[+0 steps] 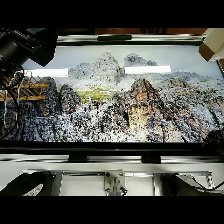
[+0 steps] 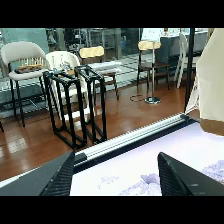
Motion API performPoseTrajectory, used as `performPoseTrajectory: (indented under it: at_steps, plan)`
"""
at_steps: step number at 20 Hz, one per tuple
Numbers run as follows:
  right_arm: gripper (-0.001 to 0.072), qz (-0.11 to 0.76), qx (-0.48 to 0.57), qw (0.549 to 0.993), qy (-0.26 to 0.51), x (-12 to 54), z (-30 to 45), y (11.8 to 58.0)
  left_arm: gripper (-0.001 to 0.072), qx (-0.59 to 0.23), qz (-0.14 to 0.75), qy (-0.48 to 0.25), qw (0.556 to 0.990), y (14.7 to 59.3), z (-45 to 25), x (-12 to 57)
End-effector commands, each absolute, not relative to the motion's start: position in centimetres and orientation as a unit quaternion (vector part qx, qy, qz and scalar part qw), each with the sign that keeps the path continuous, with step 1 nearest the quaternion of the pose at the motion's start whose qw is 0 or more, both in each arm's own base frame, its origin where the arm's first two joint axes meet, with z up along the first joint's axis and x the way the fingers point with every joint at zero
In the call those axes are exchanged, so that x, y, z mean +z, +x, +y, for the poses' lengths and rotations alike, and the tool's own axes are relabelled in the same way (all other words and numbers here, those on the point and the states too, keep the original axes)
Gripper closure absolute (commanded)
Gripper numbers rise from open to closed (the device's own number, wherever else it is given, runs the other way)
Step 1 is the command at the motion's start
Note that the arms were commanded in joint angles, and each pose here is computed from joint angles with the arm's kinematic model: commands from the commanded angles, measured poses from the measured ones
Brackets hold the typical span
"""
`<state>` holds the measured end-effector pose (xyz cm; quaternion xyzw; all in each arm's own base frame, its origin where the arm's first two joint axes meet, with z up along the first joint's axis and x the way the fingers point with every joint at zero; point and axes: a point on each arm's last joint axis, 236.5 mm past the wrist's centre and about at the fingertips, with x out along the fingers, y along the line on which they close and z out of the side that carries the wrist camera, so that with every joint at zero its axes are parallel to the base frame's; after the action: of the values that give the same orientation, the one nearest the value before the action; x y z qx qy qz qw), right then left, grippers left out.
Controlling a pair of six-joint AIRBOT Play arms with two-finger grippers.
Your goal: Fold the shirts.
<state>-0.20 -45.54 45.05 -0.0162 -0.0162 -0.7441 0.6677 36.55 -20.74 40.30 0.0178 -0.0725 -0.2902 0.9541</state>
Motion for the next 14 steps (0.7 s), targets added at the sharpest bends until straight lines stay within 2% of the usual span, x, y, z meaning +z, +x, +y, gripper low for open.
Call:
performPoseTrajectory:
  at_steps: [1, 5, 7, 10, 14]
  plan:
    - [0.0655, -0.068, -0.702, 0.707, -0.056, 48.2, -45.1, 3.2, 0.0108, -0.29, -0.072, 0.018, 0.954, 36.6, -20.7, 40.3]
    - [0.0655, -0.07, -0.667, 0.739, -0.067, 48.3, -45.1, 7.5, 0.0107, -0.29, -0.072, 0.018, 0.954, 36.6, -20.7, 40.3]
    - [0.0655, -0.02, -0.662, 0.746, -0.066, 46.3, -45.6, 9.0, 0.0108, -0.29, -0.072, 0.018, 0.954, 36.6, -20.7, 40.3]
    - [0.0655, 0.058, -0.669, 0.741, -0.024, 41.7, -46.6, 8.9, 0.0108, -0.29, -0.072, 0.018, 0.954, 36.6, -20.7, 40.3]
    - [0.0655, 0.064, -0.67, 0.74, -0.02, 41.3, -46.8, 8.9, 0.0108, -0.29, -0.073, 0.018, 0.954, 36.5, -20.7, 40.3]
